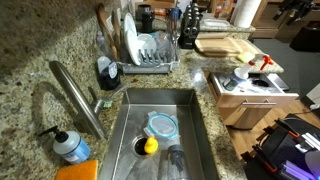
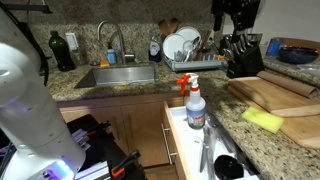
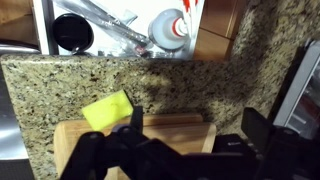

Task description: Use the yellow sponge to wipe the counter

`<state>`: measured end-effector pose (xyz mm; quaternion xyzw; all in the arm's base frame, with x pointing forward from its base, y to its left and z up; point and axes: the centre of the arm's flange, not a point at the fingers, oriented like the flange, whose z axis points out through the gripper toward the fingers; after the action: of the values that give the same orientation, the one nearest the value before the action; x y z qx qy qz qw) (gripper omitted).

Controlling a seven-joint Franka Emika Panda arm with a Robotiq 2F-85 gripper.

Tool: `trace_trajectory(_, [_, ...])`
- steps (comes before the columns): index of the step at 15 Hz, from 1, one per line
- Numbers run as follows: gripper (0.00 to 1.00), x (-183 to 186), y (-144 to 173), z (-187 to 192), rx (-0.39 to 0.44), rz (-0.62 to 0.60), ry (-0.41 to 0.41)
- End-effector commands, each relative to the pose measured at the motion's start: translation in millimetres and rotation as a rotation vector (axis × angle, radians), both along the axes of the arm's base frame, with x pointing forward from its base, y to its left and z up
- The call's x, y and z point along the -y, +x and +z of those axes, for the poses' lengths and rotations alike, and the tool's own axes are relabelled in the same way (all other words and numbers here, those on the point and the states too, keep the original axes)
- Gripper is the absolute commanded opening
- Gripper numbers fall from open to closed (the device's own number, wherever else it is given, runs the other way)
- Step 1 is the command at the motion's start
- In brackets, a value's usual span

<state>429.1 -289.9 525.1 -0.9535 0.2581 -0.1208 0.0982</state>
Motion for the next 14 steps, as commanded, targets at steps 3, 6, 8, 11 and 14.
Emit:
trace_trajectory(3, [1.0, 35.7, 96.8, -79.3, -0.057, -0.303, -0.035])
trace_trajectory(6, [1.0, 52.3, 125.7, -133.6, -0.12, -0.461, -0.065])
trace_trajectory(8, [1.0, 65.9, 129.4, -149.7, -0.18, -0.569, -0.048])
trace_trajectory(11, [1.0, 57.4, 119.7, -163.1, -0.16, -0.546, -0.059])
trace_trajectory(14, [1.0, 66.8, 135.8, -176.9, -0.216, -0.702, -0.047])
